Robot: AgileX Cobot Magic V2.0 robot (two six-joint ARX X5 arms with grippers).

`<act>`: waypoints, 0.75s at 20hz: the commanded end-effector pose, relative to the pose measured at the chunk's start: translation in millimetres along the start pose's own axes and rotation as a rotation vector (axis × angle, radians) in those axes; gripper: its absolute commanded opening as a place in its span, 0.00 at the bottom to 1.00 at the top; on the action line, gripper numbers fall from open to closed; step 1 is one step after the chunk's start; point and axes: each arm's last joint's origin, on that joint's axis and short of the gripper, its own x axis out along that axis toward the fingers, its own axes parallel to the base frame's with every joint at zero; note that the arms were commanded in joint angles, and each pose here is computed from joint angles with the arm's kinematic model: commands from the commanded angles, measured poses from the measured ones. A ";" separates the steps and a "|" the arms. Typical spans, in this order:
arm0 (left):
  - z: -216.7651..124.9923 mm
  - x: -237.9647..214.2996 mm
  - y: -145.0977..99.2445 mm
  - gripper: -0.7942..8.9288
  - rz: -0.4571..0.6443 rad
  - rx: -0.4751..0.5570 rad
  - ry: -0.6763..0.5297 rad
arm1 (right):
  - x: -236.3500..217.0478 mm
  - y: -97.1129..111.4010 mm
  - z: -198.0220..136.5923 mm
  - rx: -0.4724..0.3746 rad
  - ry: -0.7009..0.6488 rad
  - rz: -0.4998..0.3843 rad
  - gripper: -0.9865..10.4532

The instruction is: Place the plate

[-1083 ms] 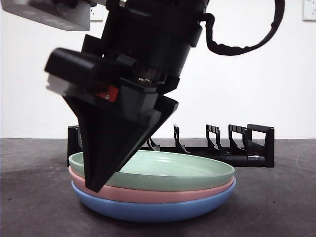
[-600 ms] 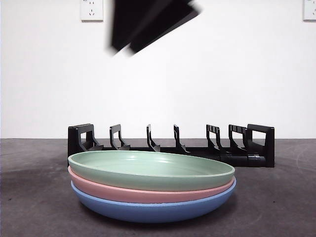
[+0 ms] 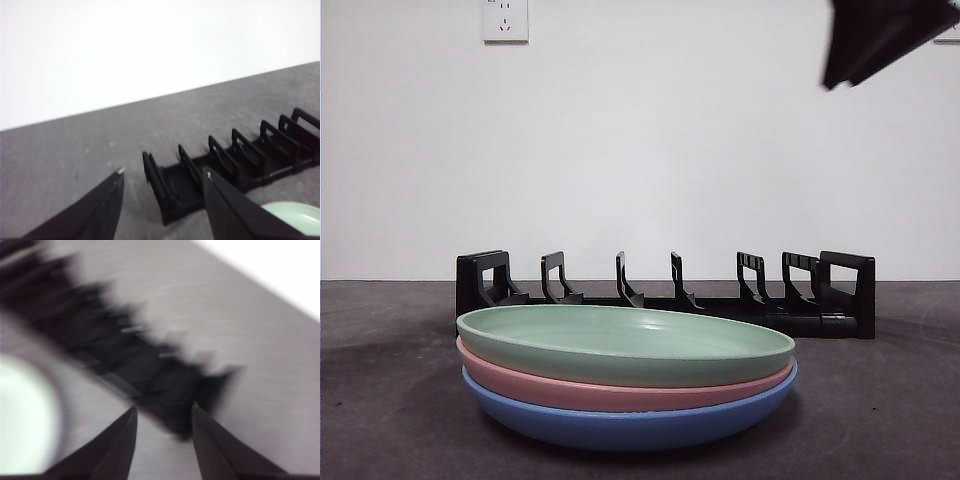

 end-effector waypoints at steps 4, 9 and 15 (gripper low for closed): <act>5.3 10.4 -1.4 0.15 -0.001 0.031 0.005 | 0.5 -32.7 -9.3 0.056 0.050 -0.084 0.15; 8.5 8.2 -0.9 0.09 0.001 0.022 -0.031 | 0.4 -33.9 -8.5 0.056 0.042 -0.098 0.10; 9.0 7.7 -0.8 0.09 0.002 0.021 -0.037 | 0.1 -33.8 -8.3 0.056 0.040 -0.098 0.10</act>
